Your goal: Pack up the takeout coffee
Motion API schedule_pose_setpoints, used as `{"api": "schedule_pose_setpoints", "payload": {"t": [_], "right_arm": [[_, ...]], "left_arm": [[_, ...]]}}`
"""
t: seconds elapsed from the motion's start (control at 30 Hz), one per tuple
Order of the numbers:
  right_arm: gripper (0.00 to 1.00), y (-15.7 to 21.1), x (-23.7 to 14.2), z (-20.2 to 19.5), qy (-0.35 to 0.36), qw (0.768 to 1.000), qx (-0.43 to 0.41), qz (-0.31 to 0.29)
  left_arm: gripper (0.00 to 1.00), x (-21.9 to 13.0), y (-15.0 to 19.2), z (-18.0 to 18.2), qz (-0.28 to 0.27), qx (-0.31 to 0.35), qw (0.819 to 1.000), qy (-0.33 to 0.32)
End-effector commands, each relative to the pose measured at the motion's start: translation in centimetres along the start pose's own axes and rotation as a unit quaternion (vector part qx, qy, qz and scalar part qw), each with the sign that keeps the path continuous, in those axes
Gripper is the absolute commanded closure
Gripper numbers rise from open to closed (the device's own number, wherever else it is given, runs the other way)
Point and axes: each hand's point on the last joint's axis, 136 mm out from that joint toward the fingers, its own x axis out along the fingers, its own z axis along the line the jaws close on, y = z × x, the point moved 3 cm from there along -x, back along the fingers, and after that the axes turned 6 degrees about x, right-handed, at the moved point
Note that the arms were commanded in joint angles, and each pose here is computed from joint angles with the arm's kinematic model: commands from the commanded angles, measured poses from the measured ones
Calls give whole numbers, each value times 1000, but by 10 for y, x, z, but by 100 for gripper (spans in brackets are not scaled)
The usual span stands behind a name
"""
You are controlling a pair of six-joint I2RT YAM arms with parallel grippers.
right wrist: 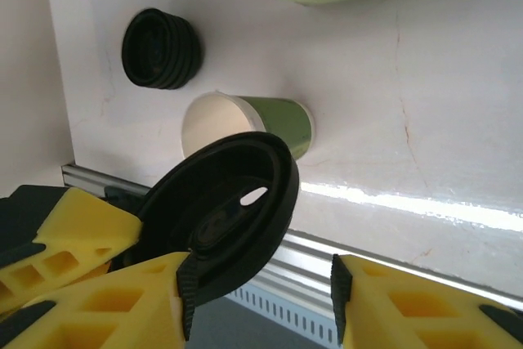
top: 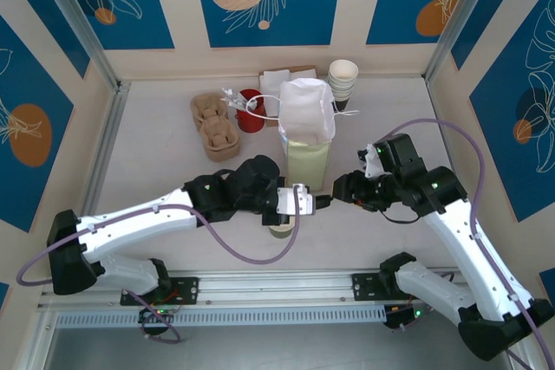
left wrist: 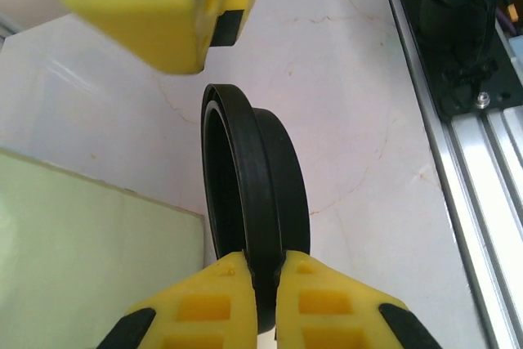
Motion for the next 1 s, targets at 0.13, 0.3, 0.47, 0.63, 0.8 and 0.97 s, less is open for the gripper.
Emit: {"api": "schedule_pose_setpoints", "payload": {"t": [0.13,0.3,0.47,0.63,0.8,0.97], "right_arm": [[55,-1,-9,8,-62,995,-52,-60],[55,2,-12,12,-101,988,-86,-83],[55,3,-6,16,-140,980,-105,-92],[55,7,4,18,-176,976,-104,-80],[55,10,21,14,-194,976,-85,-58],[55,12,39,8,-207,976,-53,-37]], "left_arm": [[94,-27,-4,-5,-20,-139,990,15],[91,-42,-9,-8,-26,-221,973,63],[92,-56,-3,2,-48,-295,952,63],[94,-63,5,11,-61,-377,921,81],[95,-62,20,16,-56,-455,883,101],[95,-60,33,15,-61,-515,846,125]]}}
